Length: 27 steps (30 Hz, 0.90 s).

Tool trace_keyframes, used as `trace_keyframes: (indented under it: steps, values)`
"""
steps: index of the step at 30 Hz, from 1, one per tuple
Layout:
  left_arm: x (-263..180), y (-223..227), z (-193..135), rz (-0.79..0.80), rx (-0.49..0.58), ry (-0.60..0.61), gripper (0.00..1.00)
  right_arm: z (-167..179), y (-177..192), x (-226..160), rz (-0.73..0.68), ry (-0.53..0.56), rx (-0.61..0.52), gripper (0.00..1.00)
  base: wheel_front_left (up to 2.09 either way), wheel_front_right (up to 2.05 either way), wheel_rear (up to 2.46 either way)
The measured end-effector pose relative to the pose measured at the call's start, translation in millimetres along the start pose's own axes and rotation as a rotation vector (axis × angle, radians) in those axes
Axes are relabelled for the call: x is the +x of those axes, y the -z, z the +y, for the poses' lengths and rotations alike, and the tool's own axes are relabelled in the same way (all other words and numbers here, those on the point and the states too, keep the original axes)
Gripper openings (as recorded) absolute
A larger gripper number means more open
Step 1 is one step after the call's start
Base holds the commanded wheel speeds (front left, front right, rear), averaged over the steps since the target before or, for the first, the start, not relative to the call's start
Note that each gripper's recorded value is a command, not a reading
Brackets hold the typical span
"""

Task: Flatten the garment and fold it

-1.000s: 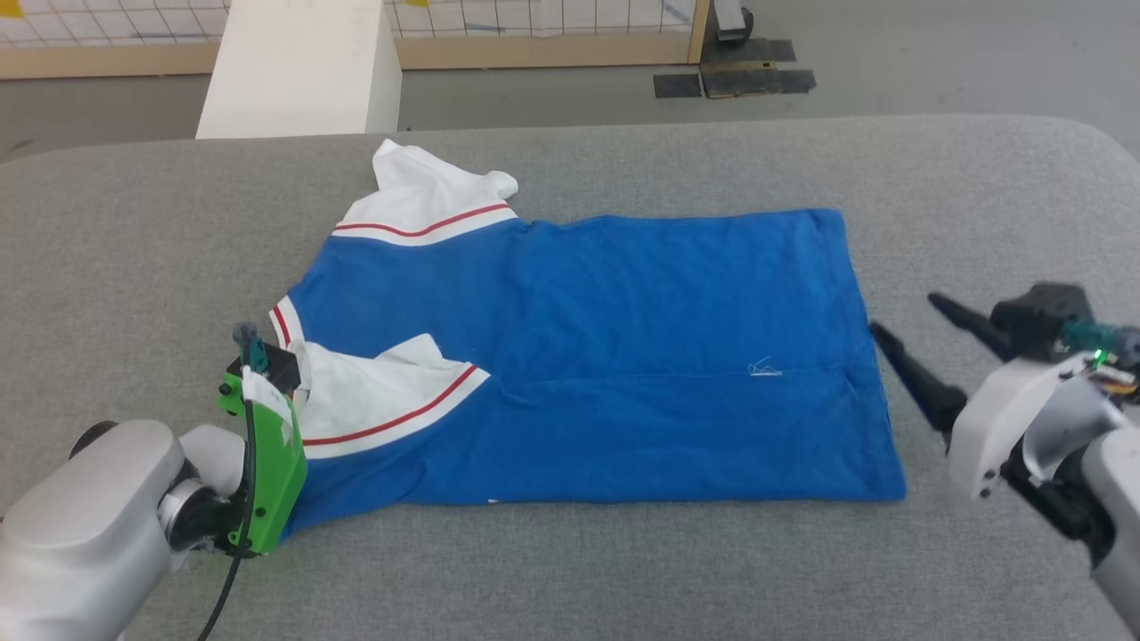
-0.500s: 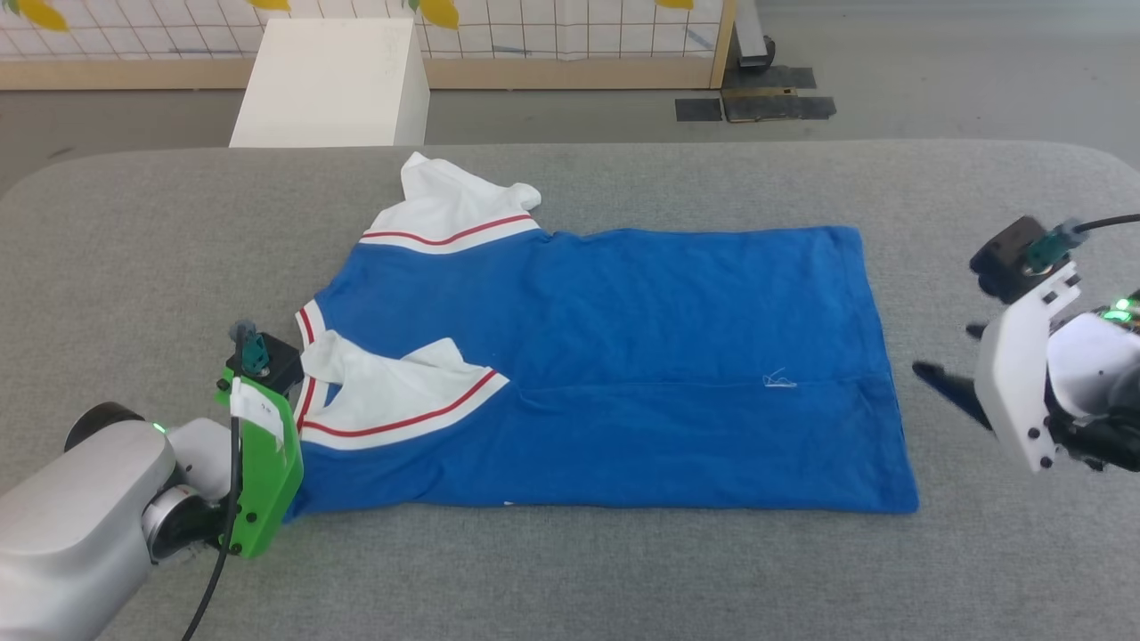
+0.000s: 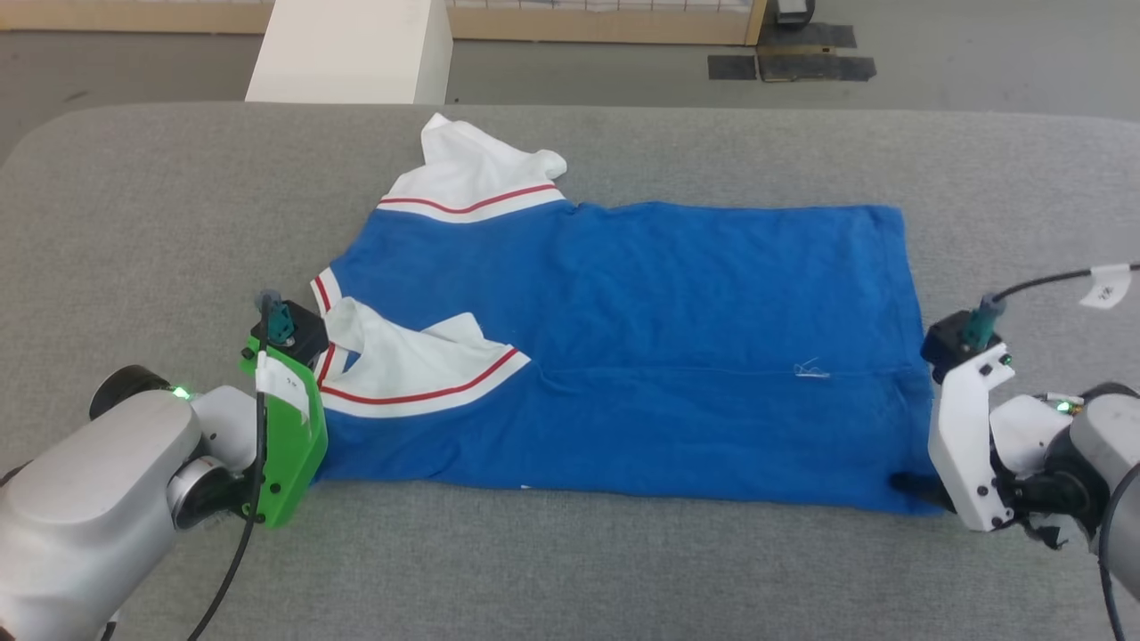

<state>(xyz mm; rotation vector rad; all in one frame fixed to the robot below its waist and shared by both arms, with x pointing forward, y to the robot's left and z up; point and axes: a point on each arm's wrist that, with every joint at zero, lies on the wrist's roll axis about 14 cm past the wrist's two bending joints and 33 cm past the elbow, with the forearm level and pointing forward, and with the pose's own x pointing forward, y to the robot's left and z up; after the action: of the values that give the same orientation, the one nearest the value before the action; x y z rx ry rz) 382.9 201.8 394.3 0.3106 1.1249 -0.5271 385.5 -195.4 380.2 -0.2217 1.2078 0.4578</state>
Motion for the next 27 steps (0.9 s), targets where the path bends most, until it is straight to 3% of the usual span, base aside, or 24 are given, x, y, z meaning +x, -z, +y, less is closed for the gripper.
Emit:
trace_keyframes:
  steps: [8,10,11,20,27]
  values:
    - [4.6,8.5,4.3,0.017,-0.008,-0.005,0.00,8.4,6.9,18.5,0.024,-0.034,0.003,1.00,0.00,0.00,0.00]
    - [5.3,9.9,4.4,0.021,-0.006,-0.006,0.00,9.4,7.1,18.7,0.016,-0.036,-0.003,0.14,0.00,0.00,0.00]
    - [5.5,10.1,4.4,0.021,-0.005,-0.007,0.00,9.1,6.9,18.2,0.009,-0.035,-0.005,0.00,0.00,0.00,0.00]
    - [-1.3,6.8,6.4,-0.023,-0.027,-0.022,0.00,6.7,-6.3,3.6,-0.113,-0.031,0.017,0.00,0.00,0.00,0.00]
    - [-17.8,4.6,0.9,-0.101,-0.054,-0.022,0.00,10.0,-22.5,-31.7,-0.257,-0.032,-0.023,0.00,0.00,0.00,0.00]
